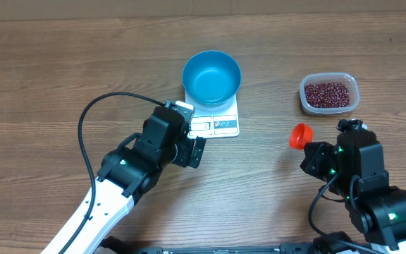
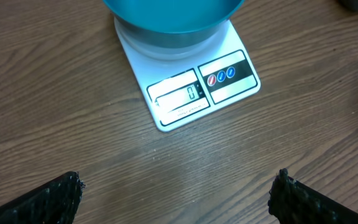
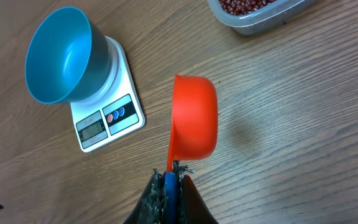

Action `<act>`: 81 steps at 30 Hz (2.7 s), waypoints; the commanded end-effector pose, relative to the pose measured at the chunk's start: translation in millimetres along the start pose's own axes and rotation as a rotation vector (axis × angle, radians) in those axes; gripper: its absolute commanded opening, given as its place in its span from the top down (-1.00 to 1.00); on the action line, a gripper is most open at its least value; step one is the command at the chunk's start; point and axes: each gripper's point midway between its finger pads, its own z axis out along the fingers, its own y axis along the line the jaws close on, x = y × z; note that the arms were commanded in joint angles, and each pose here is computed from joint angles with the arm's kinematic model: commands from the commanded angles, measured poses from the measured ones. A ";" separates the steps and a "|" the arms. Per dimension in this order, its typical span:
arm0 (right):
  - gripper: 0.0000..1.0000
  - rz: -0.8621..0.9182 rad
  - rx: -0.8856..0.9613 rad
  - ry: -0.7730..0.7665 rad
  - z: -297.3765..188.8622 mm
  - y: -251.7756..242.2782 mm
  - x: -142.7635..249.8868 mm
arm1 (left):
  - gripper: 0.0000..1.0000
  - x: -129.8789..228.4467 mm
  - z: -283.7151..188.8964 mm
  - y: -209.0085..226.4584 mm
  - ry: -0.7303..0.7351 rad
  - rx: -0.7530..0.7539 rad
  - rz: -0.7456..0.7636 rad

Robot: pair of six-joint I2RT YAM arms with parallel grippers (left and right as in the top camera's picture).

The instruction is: Scoop item into bowl and weigh 150g on scale

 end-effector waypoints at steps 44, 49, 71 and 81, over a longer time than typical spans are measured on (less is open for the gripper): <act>0.93 -0.009 -0.016 -0.017 -7.6 5.5 -5.7 | -0.99 -19.8 -16.2 -5.1 -0.057 0.020 0.002; 0.93 -0.009 -0.017 -0.017 -7.6 5.6 -5.8 | -0.99 -19.5 -16.2 -5.1 -0.056 0.020 0.004; 0.93 -0.011 -0.015 -0.015 -7.6 5.1 -5.2 | -0.99 -13.2 -24.1 -15.5 -0.119 -0.134 0.044; 0.93 -0.012 -0.012 -0.011 -7.6 4.4 -4.4 | -0.99 -7.5 -34.2 -18.8 -0.156 -0.073 0.038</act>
